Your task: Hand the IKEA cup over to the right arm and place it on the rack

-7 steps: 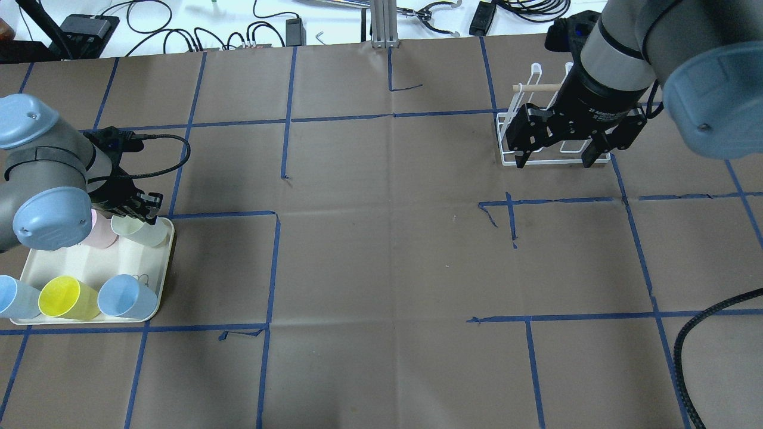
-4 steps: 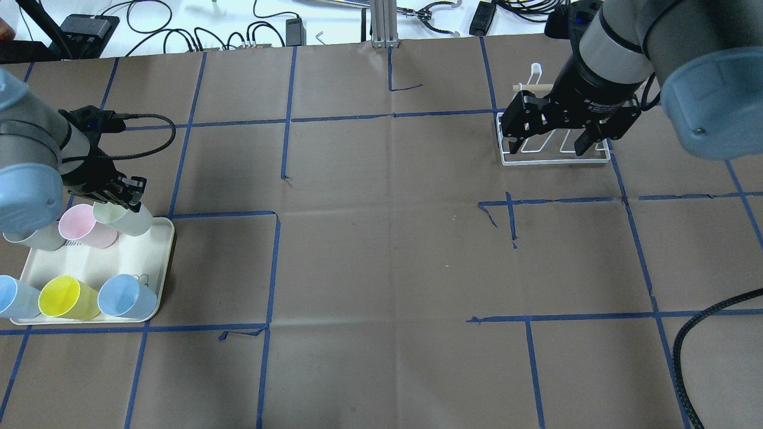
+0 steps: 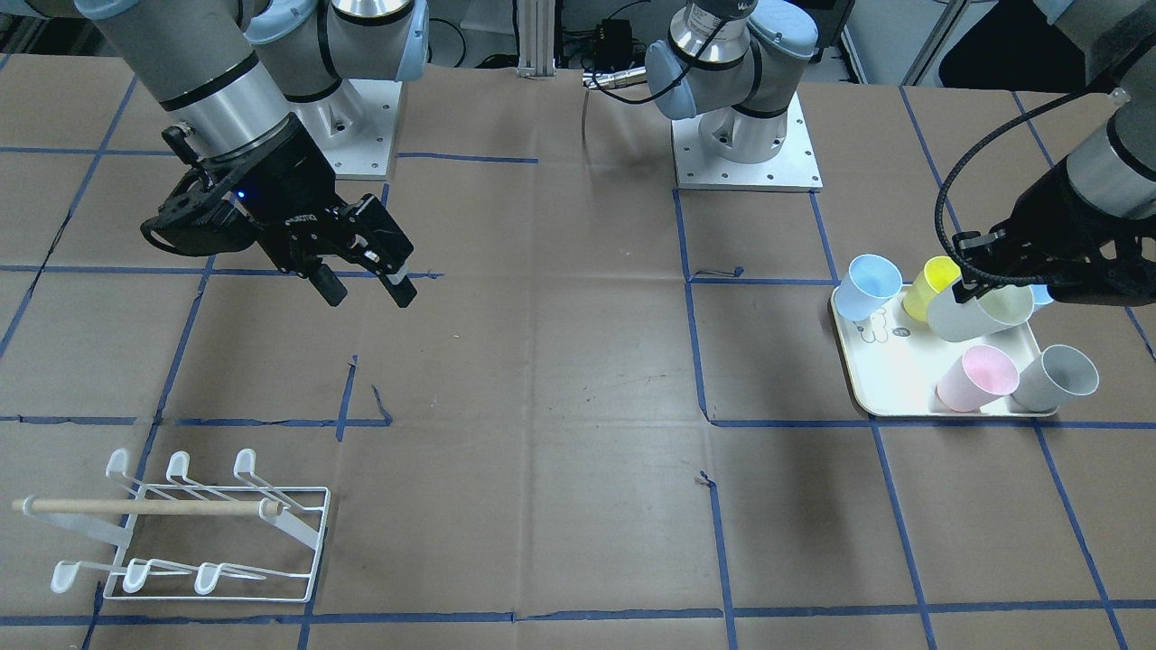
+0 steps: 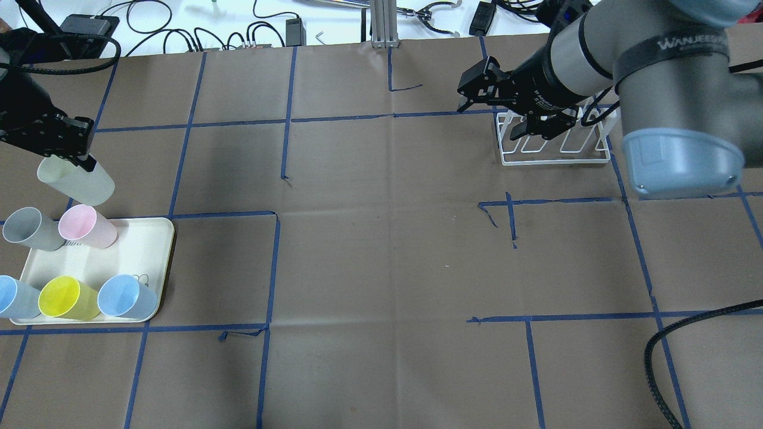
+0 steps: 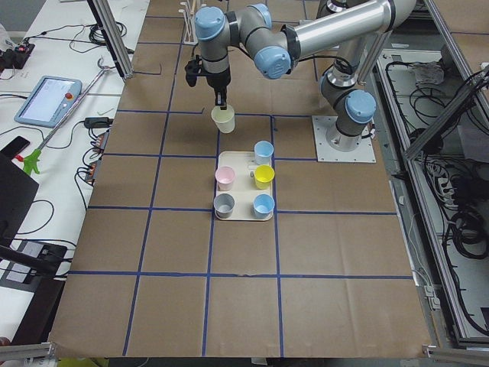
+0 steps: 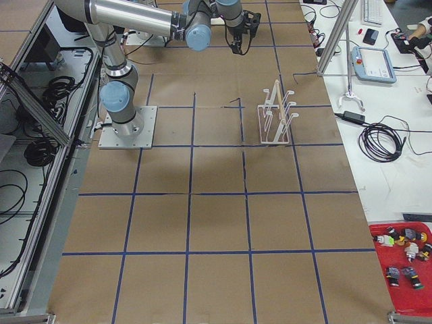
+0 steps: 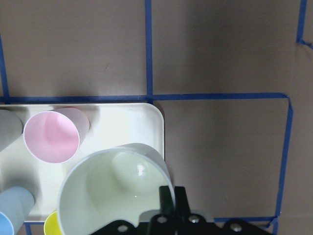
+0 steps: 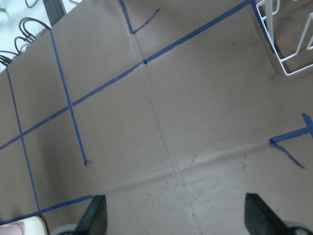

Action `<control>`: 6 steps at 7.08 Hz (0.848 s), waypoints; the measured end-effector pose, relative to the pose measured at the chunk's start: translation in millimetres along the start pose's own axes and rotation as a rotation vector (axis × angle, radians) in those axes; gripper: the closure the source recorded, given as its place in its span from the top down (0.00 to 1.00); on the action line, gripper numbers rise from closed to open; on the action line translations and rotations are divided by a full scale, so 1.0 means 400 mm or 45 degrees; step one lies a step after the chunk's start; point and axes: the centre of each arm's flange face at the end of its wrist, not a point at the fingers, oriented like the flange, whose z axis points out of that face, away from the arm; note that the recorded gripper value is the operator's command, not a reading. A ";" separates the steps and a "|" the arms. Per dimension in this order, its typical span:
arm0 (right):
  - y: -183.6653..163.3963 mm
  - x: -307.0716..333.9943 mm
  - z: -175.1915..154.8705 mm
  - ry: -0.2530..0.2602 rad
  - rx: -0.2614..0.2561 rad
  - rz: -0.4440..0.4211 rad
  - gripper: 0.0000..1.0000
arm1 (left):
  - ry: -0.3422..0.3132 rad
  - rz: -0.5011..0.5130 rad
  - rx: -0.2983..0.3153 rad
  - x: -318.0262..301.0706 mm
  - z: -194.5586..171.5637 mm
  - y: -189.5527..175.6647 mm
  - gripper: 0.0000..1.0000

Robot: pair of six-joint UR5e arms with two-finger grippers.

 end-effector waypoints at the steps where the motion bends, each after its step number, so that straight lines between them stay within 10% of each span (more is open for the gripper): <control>1: 0.012 0.007 0.016 -0.070 0.040 0.101 1.00 | 0.087 0.012 0.078 0.018 -0.009 -0.017 0.00; 6: 0.126 0.078 0.088 -0.429 0.216 0.432 1.00 | 0.485 0.334 0.736 0.249 -0.071 -0.089 0.00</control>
